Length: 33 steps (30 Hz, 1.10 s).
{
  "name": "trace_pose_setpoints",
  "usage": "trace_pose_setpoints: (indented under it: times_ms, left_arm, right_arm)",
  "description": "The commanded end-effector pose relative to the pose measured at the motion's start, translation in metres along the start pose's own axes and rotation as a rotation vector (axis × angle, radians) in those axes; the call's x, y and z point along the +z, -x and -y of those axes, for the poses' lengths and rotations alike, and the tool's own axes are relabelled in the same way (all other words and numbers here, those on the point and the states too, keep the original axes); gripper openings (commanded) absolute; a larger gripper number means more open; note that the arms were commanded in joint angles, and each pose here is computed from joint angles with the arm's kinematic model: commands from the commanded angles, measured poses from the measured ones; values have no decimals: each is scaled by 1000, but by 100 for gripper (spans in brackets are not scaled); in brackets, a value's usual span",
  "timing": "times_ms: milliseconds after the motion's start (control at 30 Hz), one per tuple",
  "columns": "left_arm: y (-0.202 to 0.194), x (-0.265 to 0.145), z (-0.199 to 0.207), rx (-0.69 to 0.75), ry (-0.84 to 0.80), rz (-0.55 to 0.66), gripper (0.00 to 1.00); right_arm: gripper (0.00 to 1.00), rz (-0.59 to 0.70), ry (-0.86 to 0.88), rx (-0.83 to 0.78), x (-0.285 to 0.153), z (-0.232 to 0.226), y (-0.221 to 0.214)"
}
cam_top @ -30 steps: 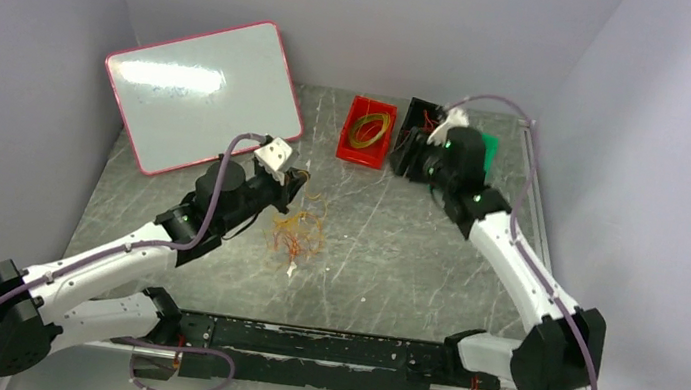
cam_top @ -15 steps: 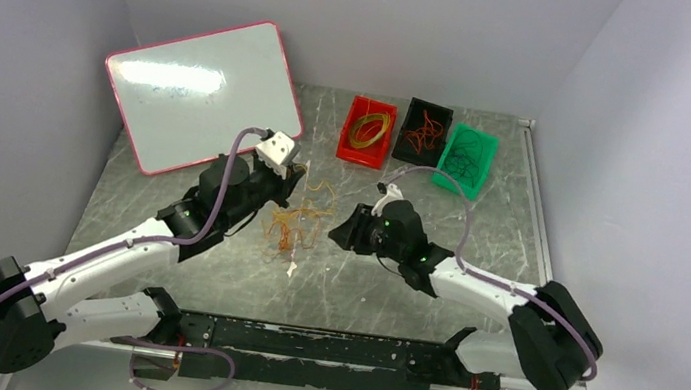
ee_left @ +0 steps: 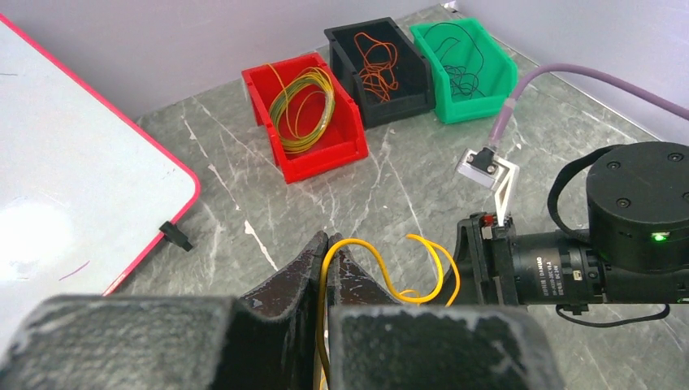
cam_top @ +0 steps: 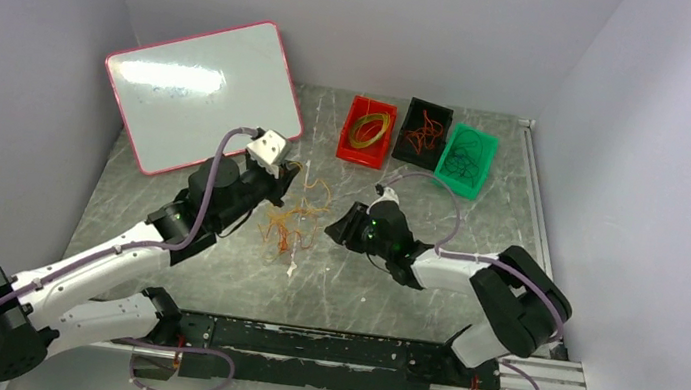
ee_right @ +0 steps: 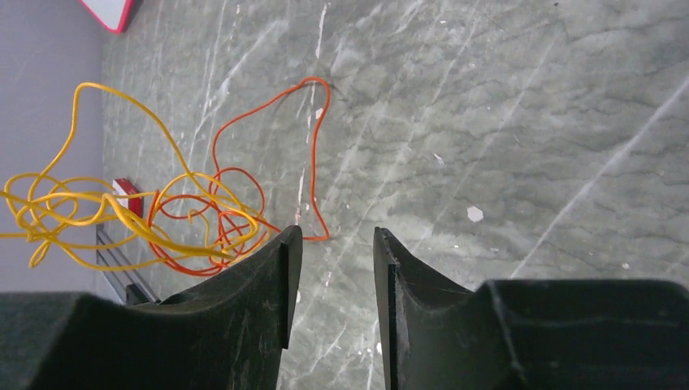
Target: Untangle the cables
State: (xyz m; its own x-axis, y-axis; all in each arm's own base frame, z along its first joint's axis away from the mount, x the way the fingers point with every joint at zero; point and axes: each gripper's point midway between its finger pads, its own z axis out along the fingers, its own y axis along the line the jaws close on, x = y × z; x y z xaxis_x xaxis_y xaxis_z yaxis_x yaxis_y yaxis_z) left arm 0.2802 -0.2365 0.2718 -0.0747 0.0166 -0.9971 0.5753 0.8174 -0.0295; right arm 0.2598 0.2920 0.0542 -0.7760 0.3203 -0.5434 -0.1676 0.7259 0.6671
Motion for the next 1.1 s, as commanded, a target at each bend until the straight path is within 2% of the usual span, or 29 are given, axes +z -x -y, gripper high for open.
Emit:
trace_pose_setpoints:
  times_ms: [0,433,600,733,933,1067]
  left_arm:
    - [10,-4,-5,3,19,23,7]
    - [9,-6,-5,1,20,17,7]
    - [11,-8,-6,-3,21,21,7]
    - [15,-10,-7,2,26,25,7]
    - [21,-13,-13,20,56,29,7]
    - [25,-25,-28,24,131,31,7]
  right_arm:
    - [43,42,92,1,10,-22,11]
    - [45,-2,226,34,39,-41,2]
    - [43,-42,240,54,50,-42,-7]
    - [34,-61,182,56,58,-29,-12]
    - [1,-38,155,28,54,-24,-8]
    - [0,62,41,-51,38,-7,26]
